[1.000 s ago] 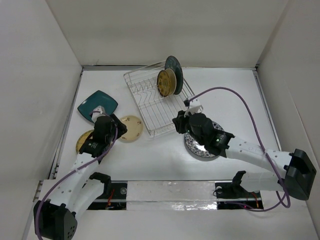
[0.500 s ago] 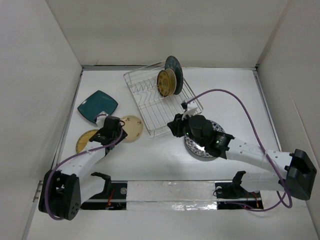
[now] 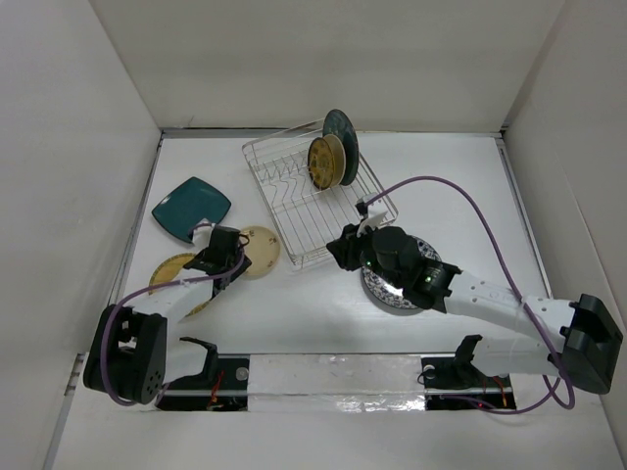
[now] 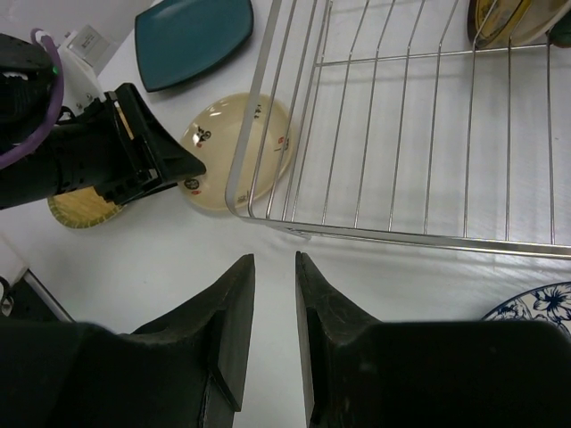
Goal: Load the plates into the dish rack
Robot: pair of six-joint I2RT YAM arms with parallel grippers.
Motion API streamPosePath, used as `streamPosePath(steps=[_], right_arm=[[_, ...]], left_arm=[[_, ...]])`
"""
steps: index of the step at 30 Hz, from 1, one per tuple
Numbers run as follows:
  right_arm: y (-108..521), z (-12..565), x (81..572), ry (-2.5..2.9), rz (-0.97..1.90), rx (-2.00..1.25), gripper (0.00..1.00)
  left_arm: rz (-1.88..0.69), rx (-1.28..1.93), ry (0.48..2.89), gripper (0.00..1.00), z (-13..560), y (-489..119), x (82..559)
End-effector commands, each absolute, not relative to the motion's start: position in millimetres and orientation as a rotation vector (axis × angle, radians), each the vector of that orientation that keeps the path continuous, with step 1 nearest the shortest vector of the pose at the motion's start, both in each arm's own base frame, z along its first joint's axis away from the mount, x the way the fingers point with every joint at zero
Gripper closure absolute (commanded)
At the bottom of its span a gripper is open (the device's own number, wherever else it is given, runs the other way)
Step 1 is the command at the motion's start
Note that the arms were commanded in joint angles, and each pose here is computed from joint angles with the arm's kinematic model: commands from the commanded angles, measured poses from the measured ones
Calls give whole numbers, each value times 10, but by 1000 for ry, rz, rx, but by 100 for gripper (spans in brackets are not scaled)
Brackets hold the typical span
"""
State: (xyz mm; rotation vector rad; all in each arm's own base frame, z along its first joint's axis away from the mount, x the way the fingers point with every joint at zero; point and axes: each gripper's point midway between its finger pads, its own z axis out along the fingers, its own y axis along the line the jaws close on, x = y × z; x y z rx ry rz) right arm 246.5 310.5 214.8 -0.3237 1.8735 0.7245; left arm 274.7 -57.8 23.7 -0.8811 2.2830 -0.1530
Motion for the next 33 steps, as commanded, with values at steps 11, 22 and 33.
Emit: streamPosePath(steps=[11, 22, 33], right_arm=[[3125, 2386, 2432, 1808, 780, -299, 69], [3127, 2415, 2411, 1800, 791, -312, 69], [3199, 2531, 2321, 1760, 856, -371, 53]], left_arm=[[-147, -913, 2232, 97, 173, -571, 2731], [-102, -792, 2225, 100, 610, -469, 2581], [-222, -615, 2144, 100, 1461, -573, 2626]])
